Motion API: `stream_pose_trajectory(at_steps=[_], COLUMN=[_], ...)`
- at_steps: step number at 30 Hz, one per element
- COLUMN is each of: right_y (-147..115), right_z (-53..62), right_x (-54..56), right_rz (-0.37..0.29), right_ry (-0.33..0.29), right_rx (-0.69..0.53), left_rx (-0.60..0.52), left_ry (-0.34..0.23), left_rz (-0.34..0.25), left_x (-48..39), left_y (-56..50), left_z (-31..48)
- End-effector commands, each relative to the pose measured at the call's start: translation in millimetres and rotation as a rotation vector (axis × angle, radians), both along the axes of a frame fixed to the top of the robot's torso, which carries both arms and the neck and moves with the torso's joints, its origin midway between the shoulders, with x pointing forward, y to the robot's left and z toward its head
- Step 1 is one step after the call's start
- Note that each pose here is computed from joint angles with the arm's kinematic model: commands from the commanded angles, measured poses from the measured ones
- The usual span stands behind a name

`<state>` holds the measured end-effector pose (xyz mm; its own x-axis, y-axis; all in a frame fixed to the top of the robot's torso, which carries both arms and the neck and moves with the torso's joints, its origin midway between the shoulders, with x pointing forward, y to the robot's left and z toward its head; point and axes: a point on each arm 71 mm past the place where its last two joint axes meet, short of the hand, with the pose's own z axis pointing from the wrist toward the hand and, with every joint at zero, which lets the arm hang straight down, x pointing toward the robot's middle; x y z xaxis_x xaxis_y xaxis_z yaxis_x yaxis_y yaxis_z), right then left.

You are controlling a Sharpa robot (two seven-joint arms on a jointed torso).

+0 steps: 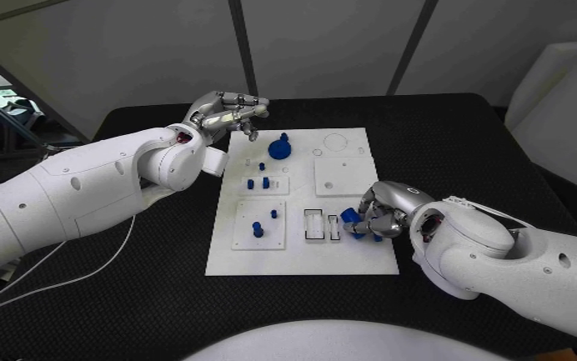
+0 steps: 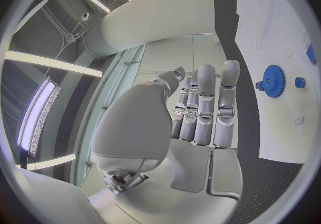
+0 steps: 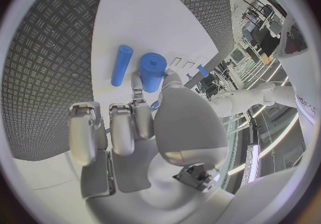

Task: Assemble the parts on the task board

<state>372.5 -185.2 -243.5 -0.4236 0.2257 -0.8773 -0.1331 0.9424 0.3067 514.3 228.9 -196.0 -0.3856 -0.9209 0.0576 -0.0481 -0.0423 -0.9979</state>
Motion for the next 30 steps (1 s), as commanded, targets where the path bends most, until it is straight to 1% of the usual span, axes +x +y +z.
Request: stream_pose_trajectory(at_steps=[1,6,10,13,16,23,30], right_y=[-4,0,4,8,14,28,40], right_z=[2.7,11.5,15.8,17.1,16.3,7.9,3.1], right_x=[-2.1,-7.0,-10.2,-11.5,-11.7,-10.5,-9.1], right_rz=[-0.062,-0.100,-0.114,-0.119,-0.116,-0.081,-0.055], right_ry=[-0.046,-0.078,-0.084,-0.077,-0.058,0.032,0.073], right_rx=[0.057,0.171,0.235,0.269,0.290,0.269,0.250], left_rx=[-0.009,-0.009,-0.011,-0.011,-0.012,-0.013,-0.013], left_ry=[-0.002,-0.002,-0.002,-0.002,-0.003,-0.002,-0.001], left_rz=[-0.010,-0.011,-0.014,-0.015,-0.016,-0.019,-0.021], left_x=[-0.4,-0.4,-0.4,-0.5,-0.6,-1.1,-1.5], left_y=[-1.1,-1.3,-2.7,-3.4,-3.7,-4.4,-4.5], left_z=[1.4,1.4,1.4,1.5,1.6,1.8,2.1])
